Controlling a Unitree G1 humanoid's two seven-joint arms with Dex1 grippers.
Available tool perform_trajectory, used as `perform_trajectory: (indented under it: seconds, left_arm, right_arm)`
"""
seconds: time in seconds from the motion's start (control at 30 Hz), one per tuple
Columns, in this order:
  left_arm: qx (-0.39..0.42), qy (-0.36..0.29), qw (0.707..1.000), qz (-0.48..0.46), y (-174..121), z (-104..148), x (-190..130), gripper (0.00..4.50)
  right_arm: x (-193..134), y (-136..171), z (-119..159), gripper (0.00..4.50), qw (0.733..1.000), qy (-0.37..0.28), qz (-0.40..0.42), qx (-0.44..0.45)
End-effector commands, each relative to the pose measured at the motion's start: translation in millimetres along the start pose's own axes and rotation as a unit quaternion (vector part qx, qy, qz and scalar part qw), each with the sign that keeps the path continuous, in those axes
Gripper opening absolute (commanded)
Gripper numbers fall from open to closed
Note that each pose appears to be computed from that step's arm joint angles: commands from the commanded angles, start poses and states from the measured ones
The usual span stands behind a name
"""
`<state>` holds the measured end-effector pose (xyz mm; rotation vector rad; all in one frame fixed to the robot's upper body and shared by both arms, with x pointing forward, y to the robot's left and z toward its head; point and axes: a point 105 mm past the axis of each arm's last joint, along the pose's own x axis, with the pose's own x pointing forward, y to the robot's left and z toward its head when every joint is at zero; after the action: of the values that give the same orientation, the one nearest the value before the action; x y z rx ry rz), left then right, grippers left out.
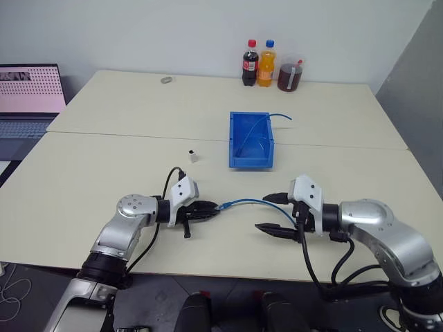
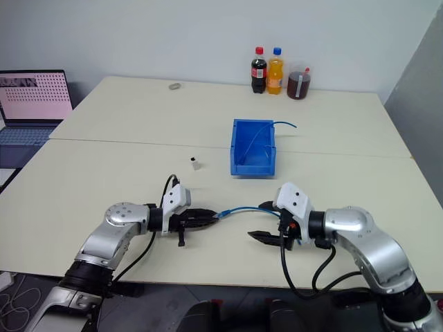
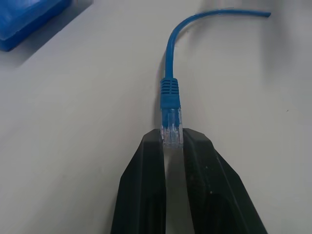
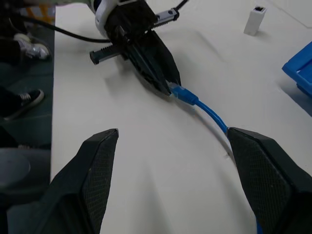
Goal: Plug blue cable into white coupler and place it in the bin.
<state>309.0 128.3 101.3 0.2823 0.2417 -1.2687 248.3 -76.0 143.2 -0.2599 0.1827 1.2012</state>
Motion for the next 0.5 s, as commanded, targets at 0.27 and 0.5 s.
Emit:
perform_trajectory:
  seconds: [0.27, 0.5]
  left_arm:
    - [-0.052, -0.096, 0.992, -0.066, -9.6, 60.6, -5.4, 0.25]
    - [-0.079, -0.150, 0.982, -0.084, -9.0, 88.0, -1.8, 0.25]
  right_arm:
    - [-8.7, 11.4, 30.9, 3.76, 0.987, -0.114, -0.024, 0.107]
    - [-6.6, 8.3, 33.7, 3.76, 0.970, -0.154, -0.023, 0.188]
